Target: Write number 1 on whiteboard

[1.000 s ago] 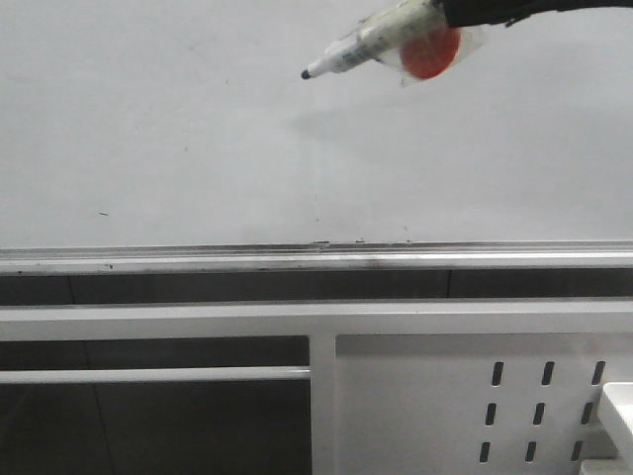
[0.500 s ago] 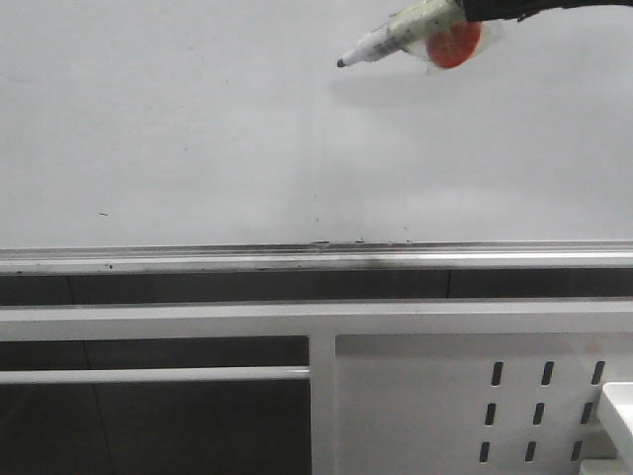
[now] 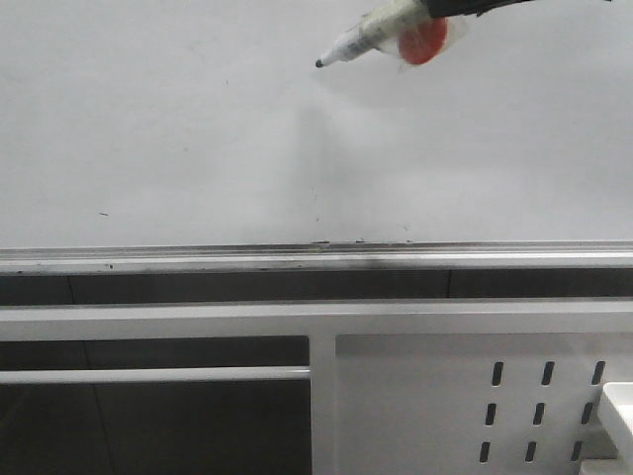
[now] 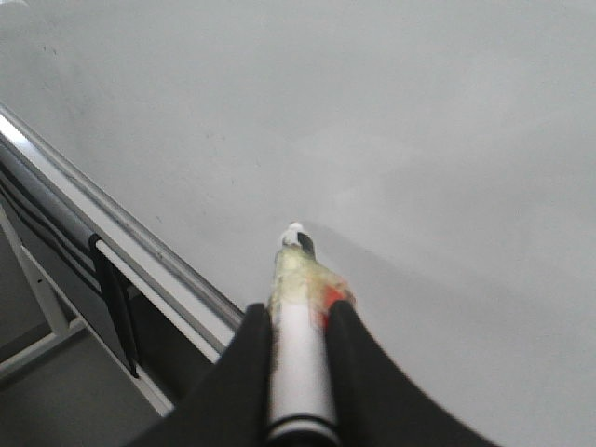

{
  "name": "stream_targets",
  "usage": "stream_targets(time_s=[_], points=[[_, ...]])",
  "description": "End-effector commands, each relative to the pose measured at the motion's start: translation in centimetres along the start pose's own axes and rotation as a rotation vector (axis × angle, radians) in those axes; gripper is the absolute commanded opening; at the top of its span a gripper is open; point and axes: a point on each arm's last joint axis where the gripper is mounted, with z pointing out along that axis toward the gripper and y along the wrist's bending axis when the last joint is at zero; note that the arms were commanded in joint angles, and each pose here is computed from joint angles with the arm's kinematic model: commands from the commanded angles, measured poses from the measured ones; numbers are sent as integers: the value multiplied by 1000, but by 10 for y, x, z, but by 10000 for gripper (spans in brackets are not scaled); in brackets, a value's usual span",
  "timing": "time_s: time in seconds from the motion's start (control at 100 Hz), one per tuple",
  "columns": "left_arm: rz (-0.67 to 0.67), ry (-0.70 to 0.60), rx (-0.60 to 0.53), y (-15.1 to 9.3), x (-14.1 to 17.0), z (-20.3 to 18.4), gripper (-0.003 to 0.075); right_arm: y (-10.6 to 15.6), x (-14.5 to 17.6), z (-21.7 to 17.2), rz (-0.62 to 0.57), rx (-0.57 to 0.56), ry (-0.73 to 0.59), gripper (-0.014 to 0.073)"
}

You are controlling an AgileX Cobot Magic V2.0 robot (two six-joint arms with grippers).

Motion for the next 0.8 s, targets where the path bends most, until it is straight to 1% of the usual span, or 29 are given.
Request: stream_targets(time_s=[0.0, 0.79], points=[[-9, -103, 2, -2, -14, 4, -20, -6, -22, -4, -4, 48, -128, -71], [-9, -106, 2, -2, -14, 4, -20, -8, -21, 5, -5, 67, -142, -71]])
